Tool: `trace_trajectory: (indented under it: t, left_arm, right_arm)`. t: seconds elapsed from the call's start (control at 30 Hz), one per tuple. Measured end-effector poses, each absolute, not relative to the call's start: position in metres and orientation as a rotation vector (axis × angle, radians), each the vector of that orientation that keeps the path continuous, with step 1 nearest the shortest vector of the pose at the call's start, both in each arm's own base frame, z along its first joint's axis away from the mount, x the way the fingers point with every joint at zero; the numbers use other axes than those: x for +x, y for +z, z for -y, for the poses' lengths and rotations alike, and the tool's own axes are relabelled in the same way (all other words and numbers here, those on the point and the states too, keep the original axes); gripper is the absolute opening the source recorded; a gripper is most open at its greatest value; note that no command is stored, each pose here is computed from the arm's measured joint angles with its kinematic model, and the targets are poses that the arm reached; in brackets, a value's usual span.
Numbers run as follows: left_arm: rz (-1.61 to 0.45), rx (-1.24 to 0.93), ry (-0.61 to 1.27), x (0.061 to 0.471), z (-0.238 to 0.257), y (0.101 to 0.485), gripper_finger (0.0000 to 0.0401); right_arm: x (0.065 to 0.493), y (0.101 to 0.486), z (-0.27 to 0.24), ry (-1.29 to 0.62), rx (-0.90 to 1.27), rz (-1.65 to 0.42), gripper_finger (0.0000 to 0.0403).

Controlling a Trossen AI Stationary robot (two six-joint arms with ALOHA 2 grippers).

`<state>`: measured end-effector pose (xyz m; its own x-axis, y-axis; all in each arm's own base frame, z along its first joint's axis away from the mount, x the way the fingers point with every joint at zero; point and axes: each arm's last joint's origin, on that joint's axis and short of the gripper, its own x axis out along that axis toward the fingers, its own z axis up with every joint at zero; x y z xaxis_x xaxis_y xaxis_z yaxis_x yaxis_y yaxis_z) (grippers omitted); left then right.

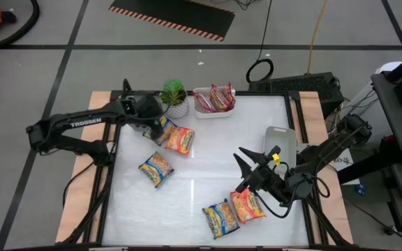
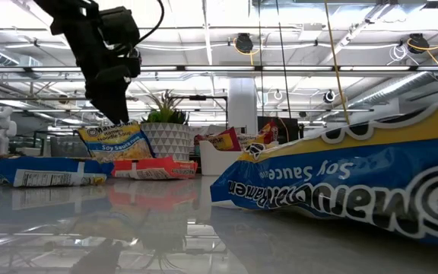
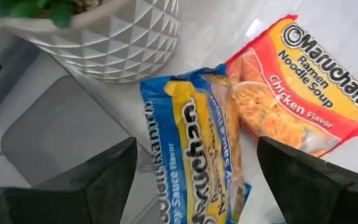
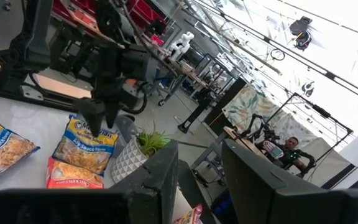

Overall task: Sort Maruchan noodles
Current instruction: Put the middle blue noodle pack into the black bin

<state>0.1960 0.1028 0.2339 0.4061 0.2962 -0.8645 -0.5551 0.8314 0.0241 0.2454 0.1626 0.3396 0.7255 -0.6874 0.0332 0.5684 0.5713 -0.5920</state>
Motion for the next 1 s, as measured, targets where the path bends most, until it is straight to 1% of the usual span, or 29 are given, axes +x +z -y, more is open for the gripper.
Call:
trace_trajectory:
  t: [0.2, 0.37, 0.47, 0.67, 0.77, 0.83, 1.0]
  left_arm:
    - [-1.065, -0.266, 0.546, 0.199, -0.109, 0.224, 0.0316]
    - [-1.064, -0.265, 0.522, 0.203, -0.116, 0.219, 0.0275]
    - [-1.063, -0.261, 0.493, 0.205, -0.116, 0.218, 0.0236]
    - [-1.055, -0.248, 0.486, 0.204, -0.117, 0.219, 0.0122]
    - [-1.044, -0.260, 0.469, 0.202, -0.116, 0.224, 0.0081]
    - [-1.030, -0.259, 0.459, 0.202, -0.115, 0.232, 0.0070]
    - [-1.031, -0.193, 0.427, 0.198, -0.113, 0.264, 0.0066]
  right_arm:
    - [0.245, 0.340, -0.163, -0.741, -0.621, -0.211, 0.0116]
    - [0.245, 0.340, -0.163, -0.741, -0.629, -0.214, 0.0116]
    - [0.245, 0.340, -0.163, -0.742, -0.629, -0.214, 0.0116]
    - [0.245, 0.340, -0.163, -0.742, -0.631, -0.216, 0.0116]
    - [0.245, 0.340, -0.163, -0.741, -0.635, -0.218, 0.0116]
    - [0.245, 0.339, -0.163, -0.741, -0.636, -0.218, 0.0116]
    - [0.245, 0.339, -0.163, -0.742, -0.636, -0.219, 0.0116]
